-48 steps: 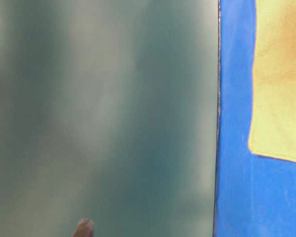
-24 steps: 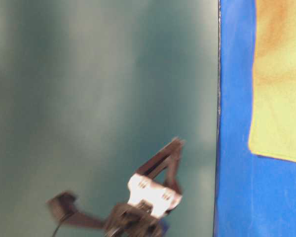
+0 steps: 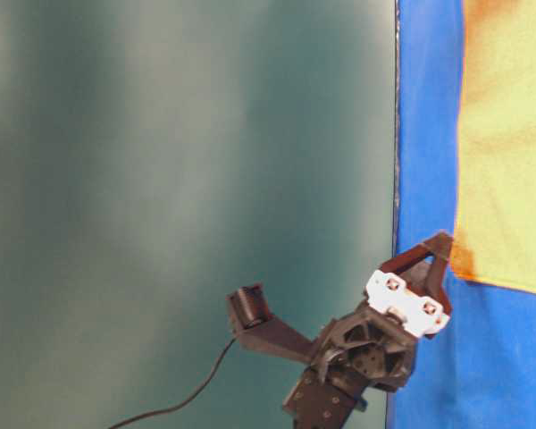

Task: Fold the orange towel.
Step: 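Move both grippers to the towel's far corners and grasp them, then lift the far edge with both grippers and fold it toward the near edge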

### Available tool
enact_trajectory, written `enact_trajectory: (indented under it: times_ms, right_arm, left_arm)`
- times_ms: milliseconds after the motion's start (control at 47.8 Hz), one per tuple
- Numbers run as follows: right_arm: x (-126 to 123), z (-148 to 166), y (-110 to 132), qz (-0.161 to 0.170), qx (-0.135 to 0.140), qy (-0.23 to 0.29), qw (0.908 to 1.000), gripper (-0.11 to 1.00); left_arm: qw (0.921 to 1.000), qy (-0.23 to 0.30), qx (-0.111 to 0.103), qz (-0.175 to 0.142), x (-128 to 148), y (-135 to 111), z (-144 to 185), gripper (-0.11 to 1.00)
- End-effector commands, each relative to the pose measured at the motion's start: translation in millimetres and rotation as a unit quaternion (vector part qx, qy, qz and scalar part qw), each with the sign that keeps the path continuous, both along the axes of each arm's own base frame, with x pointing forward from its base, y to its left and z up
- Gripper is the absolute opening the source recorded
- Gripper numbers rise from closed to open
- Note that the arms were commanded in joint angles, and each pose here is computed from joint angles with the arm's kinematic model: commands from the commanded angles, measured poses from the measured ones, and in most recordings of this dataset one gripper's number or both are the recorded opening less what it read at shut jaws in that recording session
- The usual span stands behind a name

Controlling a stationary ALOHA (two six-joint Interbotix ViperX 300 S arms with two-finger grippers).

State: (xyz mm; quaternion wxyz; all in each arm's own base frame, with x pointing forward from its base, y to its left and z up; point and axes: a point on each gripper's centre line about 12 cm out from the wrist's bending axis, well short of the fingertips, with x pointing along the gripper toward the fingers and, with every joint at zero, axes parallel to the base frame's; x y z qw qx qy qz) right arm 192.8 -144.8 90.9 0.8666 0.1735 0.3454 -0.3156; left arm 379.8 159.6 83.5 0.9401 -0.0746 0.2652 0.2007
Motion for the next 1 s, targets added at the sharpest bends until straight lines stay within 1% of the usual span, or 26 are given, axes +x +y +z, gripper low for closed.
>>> enact_trajectory:
  times_ms: [0, 63, 126, 167, 209, 272, 293, 335, 397, 439, 753, 983]
  right_arm:
    - [1, 1, -3, -0.003, -0.004, -0.004, 1.0000, 0.53]
    - [0, 0, -3, -0.004, -0.003, -0.003, 1.0000, 0.51]
    - [0, 0, -3, -0.004, -0.003, -0.003, 1.0000, 0.46]
    - [0, 0, -3, -0.002, -0.004, -0.003, 1.0000, 0.40]
    - [0, 0, -3, -0.002, -0.005, -0.003, 1.0000, 0.32]
    - [1, 0, -3, 0.000, -0.006, -0.002, 1.0000, 0.17]
    - [1, 0, -3, 0.000, -0.007, -0.004, 1.0000, 0.11]
    - [1, 1, -3, -0.001, -0.007, -0.004, 1.0000, 0.02]
    - [1, 1, -3, -0.001, -0.007, -0.004, 1.0000, 0.01]
    - [1, 1, -3, 0.000, -0.008, -0.005, 1.0000, 0.01]
    - [1, 4, -3, -0.001, -0.011, -0.009, 0.9999, 0.01]
    - [1, 21, -2, -0.003, -0.025, -0.034, 0.9991, 0.01]
  left_arm:
    - [0.9999, -0.011, 0.004, 0.001, 5, 3, 7, 0.84]
    - [1.0000, -0.005, 0.002, 0.001, 5, 2, 5, 0.81]
    - [1.0000, 0.006, -0.002, -0.001, 4, 1, 2, 0.74]
    - [0.9999, 0.013, 0.000, -0.006, 4, 0, 1, 0.65]
    - [0.9997, 0.020, 0.001, -0.011, 4, -2, 1, 0.55]
    - [0.9996, 0.024, 0.001, -0.015, 4, -4, 0, 0.37]
    - [0.9996, 0.025, 0.001, -0.016, 5, -5, 0, 0.30]
    - [0.9995, 0.026, 0.002, -0.019, 5, -7, 0, 0.20]
    - [0.9993, 0.027, 0.004, -0.024, 6, -10, 0, 0.07]
    - [0.9993, 0.028, 0.005, -0.025, 6, -10, -1, 0.02]
    - [0.9993, 0.023, 0.008, -0.028, 8, -11, 4, 0.01]
    - [0.9994, 0.010, 0.014, -0.029, 7, -11, 26, 0.01]
